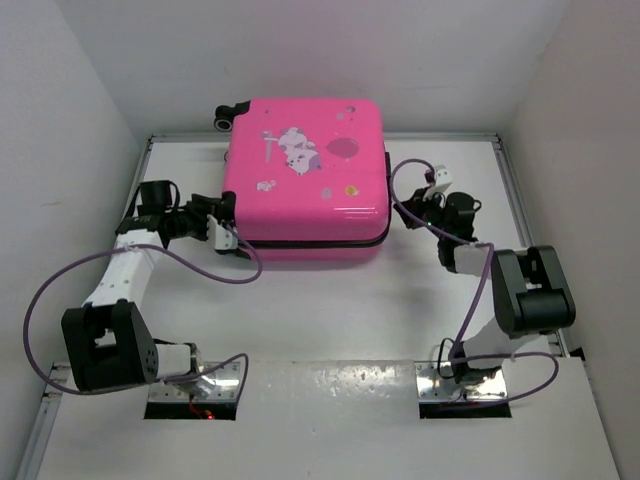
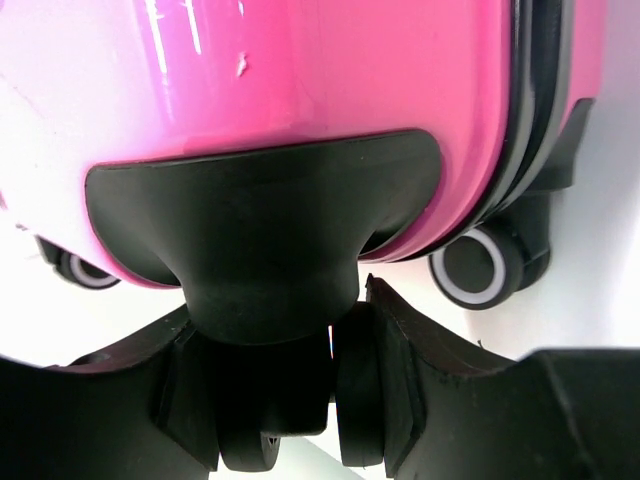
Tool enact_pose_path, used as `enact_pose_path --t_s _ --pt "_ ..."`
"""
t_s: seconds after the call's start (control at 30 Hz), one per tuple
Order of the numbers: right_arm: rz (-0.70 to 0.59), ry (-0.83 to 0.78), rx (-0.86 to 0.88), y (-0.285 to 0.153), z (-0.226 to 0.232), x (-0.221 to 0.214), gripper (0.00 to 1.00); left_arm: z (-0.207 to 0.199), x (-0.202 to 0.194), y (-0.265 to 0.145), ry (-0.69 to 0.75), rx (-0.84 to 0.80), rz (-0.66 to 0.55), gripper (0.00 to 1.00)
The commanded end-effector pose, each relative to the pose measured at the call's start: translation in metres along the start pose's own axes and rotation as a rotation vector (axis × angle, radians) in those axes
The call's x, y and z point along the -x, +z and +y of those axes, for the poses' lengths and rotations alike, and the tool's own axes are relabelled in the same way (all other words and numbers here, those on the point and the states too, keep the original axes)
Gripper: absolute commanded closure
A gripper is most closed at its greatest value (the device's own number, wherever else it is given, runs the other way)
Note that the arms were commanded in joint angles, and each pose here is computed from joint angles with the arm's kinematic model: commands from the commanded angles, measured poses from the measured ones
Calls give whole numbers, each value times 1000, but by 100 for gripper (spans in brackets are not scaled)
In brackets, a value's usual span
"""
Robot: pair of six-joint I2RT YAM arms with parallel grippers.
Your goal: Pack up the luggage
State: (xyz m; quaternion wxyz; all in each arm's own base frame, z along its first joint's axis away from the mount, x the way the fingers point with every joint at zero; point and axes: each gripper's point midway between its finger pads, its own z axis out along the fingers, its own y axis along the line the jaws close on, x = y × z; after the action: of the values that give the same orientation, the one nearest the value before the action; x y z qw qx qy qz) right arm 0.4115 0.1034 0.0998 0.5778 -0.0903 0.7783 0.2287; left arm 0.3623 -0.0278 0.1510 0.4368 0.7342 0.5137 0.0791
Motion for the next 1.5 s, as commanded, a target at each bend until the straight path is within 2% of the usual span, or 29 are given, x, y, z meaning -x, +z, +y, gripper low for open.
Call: enact_pose_path --t_s 0.0,0.17,0.2,0.23,0.27,0.3,0.33,0.4,0.47,0.5,0.53,0.57,0.6,0.63,0.67,0.7,0.73,0.77,0.8,0.83,0.87,0.93,0.97,1.0,1.03,1.1,1.2,1.3,1.47 --pt "-133 -109 -121 17 -32 45 100 -89 -51 4 -48 -290 118 100" --pt "-146 -86 -112 48 -47 45 100 -83 -54 6 25 -286 112 100" --pt "-183 -84 -109 56 -50 59 100 -80 -52 9 27 -281 110 100" --pt "-135 -49 -115 66 -62 36 100 -74 -51 10 19 -266 114 100" --pt "-187 -63 -108 78 -65 61 100 -73 -51 12 7 -262 124 100" --pt "-193 -55 -109 84 -68 62 100 -65 -48 10 16 -245 127 100" --pt "-161 -33 -117 93 -78 45 100 -64 -48 10 16 -245 127 100" --pt "-209 -46 -105 106 -80 68 100 -60 -45 8 24 -228 121 100" --pt "-200 -44 -88 116 -79 65 100 -43 -43 5 12 -158 128 100" --pt "-204 -48 -77 118 -76 67 100 -31 -40 4 -5 -110 130 90" --pt "-206 -50 -69 117 -73 69 100 -19 -36 -1 -106 -44 144 62" --pt "-201 -56 -48 117 -65 68 100 4 -37 -7 -128 38 160 22" --pt "-190 -58 -40 115 -60 64 100 21 -31 -11 -163 96 156 13" --pt "-182 -55 -35 113 -57 61 100 37 -21 -15 -326 178 132 7" --pt "-195 -62 -14 110 -44 70 100 68 -22 -35 -376 305 179 0" --pt "-171 -58 -3 107 -39 59 100 105 -17 -50 -399 453 178 0" --pt "-168 -68 10 107 -31 58 100 119 -16 -58 -588 555 162 0" --pt "-159 -69 22 103 -22 56 100 157 -21 -95 -655 723 215 0" --pt "-158 -74 31 102 -17 56 100 168 -26 -105 -753 781 232 0" --pt "-149 -72 48 102 -7 52 100 176 -32 -114 -953 855 214 0" --pt "-147 -79 67 99 6 53 100 214 -28 -154 -1024 979 194 0" --pt "-140 -94 87 98 20 49 100 183 -61 -139 -1399 887 281 0" --pt "-127 -103 118 98 37 44 100 203 -52 -153 -1453 893 241 0" --pt "-127 -110 128 98 43 44 100 192 -57 -148 -1549 851 264 0" --pt "-130 -122 128 99 45 45 100 165 -64 -145 -1682 790 330 0" --pt "-119 -127 154 102 61 41 100 143 -69 -132 -1889 752 316 0" --pt "-114 -135 174 108 74 41 100 120 -76 -128 -2078 808 306 0" --pt "-115 -151 189 113 83 45 100 121 -84 -116 -2266 823 239 0" --pt "-111 -176 196 117 89 48 100 116 -69 -79 -2360 788 262 0"
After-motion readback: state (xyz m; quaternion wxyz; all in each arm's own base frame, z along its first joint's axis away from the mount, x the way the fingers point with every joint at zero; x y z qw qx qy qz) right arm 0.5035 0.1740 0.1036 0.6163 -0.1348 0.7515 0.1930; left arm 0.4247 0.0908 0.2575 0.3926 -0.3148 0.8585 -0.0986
